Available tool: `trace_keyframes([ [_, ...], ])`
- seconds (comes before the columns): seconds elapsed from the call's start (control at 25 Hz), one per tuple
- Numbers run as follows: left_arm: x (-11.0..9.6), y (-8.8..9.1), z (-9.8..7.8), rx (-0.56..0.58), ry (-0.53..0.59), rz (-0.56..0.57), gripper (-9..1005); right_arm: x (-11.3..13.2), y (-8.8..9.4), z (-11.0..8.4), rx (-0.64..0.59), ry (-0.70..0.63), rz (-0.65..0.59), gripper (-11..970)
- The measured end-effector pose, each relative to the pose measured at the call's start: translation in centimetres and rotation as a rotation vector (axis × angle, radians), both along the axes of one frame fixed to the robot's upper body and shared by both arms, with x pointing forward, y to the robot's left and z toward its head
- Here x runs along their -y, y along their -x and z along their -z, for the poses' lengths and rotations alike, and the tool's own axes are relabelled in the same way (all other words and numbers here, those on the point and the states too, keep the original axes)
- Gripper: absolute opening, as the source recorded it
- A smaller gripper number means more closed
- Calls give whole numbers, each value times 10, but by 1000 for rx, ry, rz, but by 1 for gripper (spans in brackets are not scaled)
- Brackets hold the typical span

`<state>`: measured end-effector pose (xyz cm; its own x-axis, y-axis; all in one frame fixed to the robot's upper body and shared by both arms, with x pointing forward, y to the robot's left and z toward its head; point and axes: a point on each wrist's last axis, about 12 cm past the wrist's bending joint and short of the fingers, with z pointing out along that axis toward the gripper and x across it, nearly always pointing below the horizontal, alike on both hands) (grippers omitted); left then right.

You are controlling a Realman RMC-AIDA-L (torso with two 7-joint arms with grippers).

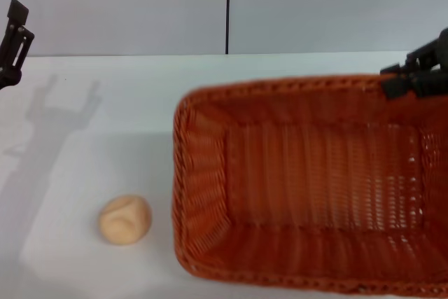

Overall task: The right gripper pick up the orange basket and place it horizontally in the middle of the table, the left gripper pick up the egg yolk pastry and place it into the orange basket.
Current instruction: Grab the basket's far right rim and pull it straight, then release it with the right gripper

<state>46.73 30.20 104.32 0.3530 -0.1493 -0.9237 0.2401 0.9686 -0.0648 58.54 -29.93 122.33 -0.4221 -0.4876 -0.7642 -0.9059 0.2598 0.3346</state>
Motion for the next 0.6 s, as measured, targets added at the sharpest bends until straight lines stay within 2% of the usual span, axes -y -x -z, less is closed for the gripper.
trace_keyframes([
  [0.32,2,-1,0,-4,2,9,795,-9,-2,23,-21,59,-25,165],
  [0.6,2,-1,1,-9,0,12,795,-15,-8,27,-11,61,-28,165],
])
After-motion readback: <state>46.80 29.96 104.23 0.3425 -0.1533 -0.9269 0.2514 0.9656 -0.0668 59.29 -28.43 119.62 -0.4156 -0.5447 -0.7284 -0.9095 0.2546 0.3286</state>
